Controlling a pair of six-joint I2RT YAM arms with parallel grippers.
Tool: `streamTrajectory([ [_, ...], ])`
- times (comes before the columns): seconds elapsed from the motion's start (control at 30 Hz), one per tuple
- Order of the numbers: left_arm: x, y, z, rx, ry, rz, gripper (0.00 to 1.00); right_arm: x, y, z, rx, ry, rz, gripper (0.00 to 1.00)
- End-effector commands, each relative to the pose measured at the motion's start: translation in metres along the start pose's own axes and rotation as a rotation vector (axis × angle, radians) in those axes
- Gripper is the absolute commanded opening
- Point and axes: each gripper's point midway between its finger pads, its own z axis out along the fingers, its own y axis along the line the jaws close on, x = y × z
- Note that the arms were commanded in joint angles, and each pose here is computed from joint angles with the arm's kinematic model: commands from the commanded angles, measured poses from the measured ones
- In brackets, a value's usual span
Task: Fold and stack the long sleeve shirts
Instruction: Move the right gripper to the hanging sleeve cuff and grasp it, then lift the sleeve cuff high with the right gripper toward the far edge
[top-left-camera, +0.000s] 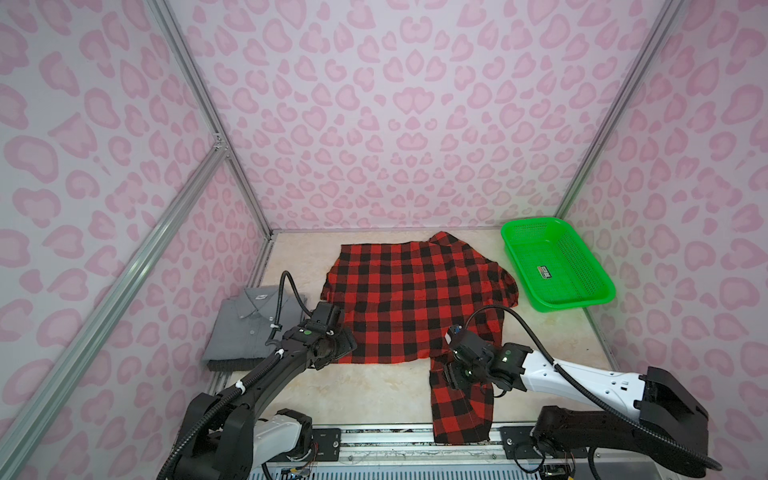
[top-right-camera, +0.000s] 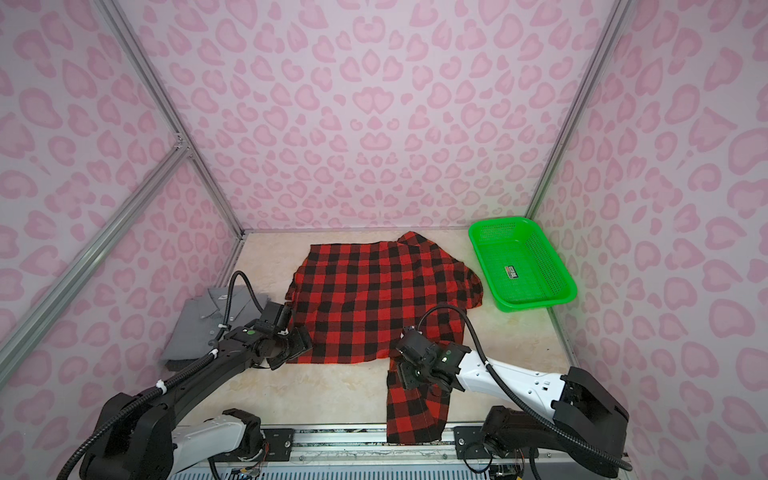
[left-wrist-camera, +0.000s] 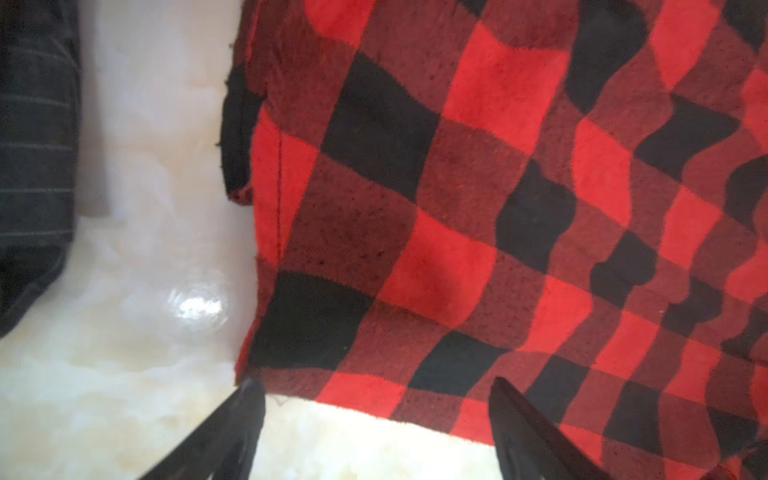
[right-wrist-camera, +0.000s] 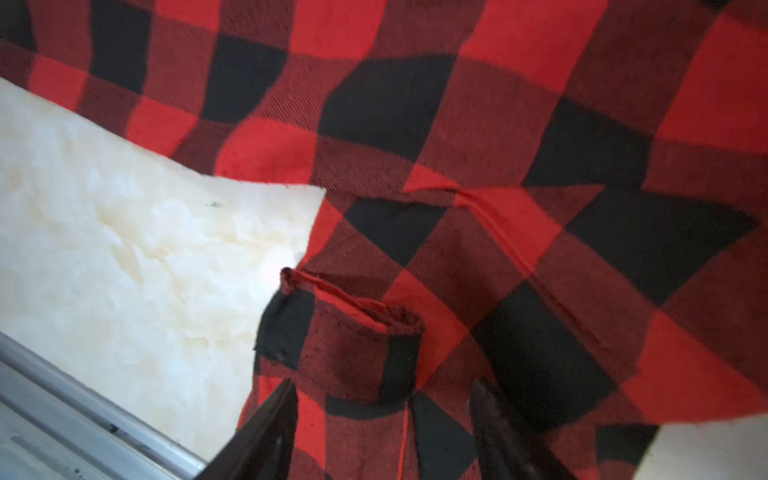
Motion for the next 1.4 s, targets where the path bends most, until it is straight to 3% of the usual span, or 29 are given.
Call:
streamTrajectory([
  [0.0, 0.005, 0.010, 0.004, -0.024, -0.004, -0.013, 0.85, -0.004, 0.014, 0.007, -0.050, -0.028, -0.002, 0.67],
  [0.37, 0.010, 0.023, 0.015, -0.060, -0.010, -0.005, 0.80, 0.009, 0.019, 0.024, 0.010, 0.019, -0.057, 0.62],
  [0.53, 0.010, 0.026, 0.023, -0.084, -0.001, 0.004, 0.74, 0.007, 0.020, 0.023, 0.010, 0.004, -0.053, 0.53],
  [0.7, 0.011, 0.029, 0.027, -0.097, 0.001, 0.008, 0.65, 0.007, 0.021, 0.023, 0.008, 0.010, -0.061, 0.36],
  [1.0, 0.012, 0.027, 0.026, -0.085, 0.005, 0.017, 0.38, 0.005, 0.019, 0.018, 0.011, -0.002, -0.068, 0.14],
  [1.07, 0.012, 0.026, 0.025, -0.078, 0.006, 0.016, 0.28, 0.003, 0.019, 0.014, 0.009, -0.014, -0.068, 0.08],
  [1.3, 0.013, 0.021, 0.017, -0.050, 0.010, 0.007, 0.03, -0.013, 0.017, -0.020, 0.024, -0.093, -0.105, 0.01],
  [1.37, 0.013, 0.020, 0.011, -0.044, 0.007, 0.005, 0.03, -0.022, 0.014, -0.039, 0.042, -0.133, -0.125, 0.00],
])
